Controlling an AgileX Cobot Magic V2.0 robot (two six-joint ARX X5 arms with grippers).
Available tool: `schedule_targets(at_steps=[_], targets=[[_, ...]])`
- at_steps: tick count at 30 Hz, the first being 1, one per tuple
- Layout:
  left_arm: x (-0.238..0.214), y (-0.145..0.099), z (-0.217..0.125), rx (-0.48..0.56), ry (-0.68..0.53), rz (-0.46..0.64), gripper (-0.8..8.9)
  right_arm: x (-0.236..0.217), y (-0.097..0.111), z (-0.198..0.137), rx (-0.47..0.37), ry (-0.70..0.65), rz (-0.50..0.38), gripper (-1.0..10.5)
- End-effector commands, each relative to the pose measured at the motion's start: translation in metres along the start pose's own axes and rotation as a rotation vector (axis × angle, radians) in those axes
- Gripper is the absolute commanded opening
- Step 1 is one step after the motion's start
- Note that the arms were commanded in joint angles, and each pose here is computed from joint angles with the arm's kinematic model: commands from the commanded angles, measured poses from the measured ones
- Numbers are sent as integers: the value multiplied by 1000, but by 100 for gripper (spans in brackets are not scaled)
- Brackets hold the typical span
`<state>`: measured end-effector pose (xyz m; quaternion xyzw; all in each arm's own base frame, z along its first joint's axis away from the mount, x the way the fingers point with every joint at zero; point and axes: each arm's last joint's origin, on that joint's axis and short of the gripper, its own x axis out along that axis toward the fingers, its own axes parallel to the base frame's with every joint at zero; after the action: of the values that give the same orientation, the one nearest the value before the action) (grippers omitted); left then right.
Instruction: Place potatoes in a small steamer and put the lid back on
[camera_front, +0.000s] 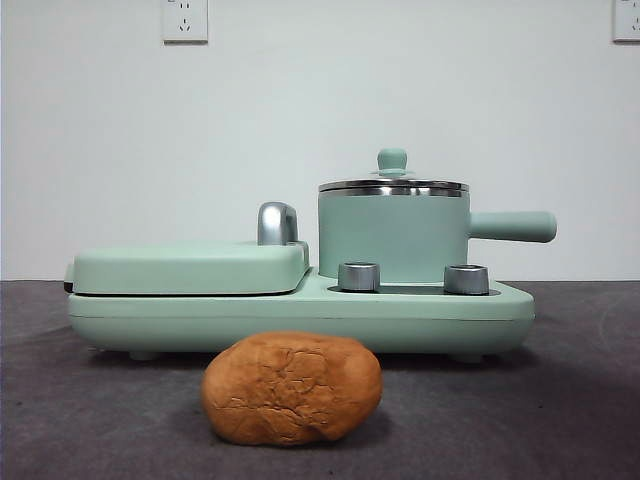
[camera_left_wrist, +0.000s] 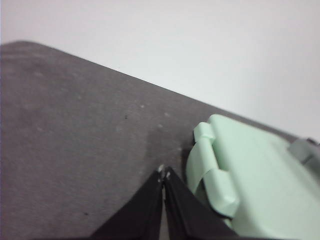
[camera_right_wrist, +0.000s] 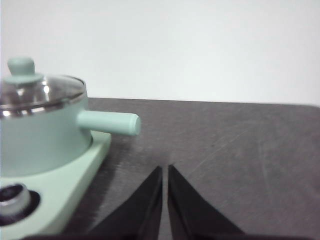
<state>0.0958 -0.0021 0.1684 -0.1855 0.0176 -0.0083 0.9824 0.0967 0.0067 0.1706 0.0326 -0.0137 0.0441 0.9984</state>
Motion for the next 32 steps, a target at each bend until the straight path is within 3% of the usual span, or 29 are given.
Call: schedule_targets(at_steps=[1,3,5,11,16,21,32], targets=[[1,1,-2,-120,-21,-20,6,0,0,1,280,-11,5,15],[1,0,1,-144,-47,-33,6,0,0,1,394,-16,6,15],[1,-2,3,-185,-65,-54,6,0,0,3,458,-33,12,15],[-3,-10,16,-181,-68,-156,6,-1,3,15,460,-110,105,14],[-6,-19,36,-93,-68,-214,6,-6,7,32,458,-28,184,14],[-2,-29,58,-36,-29,-245,6,-10,11,63,360,9,220,14],[35,-59,122,219,199,-339,6,7,18,124,134,100,360,14]])
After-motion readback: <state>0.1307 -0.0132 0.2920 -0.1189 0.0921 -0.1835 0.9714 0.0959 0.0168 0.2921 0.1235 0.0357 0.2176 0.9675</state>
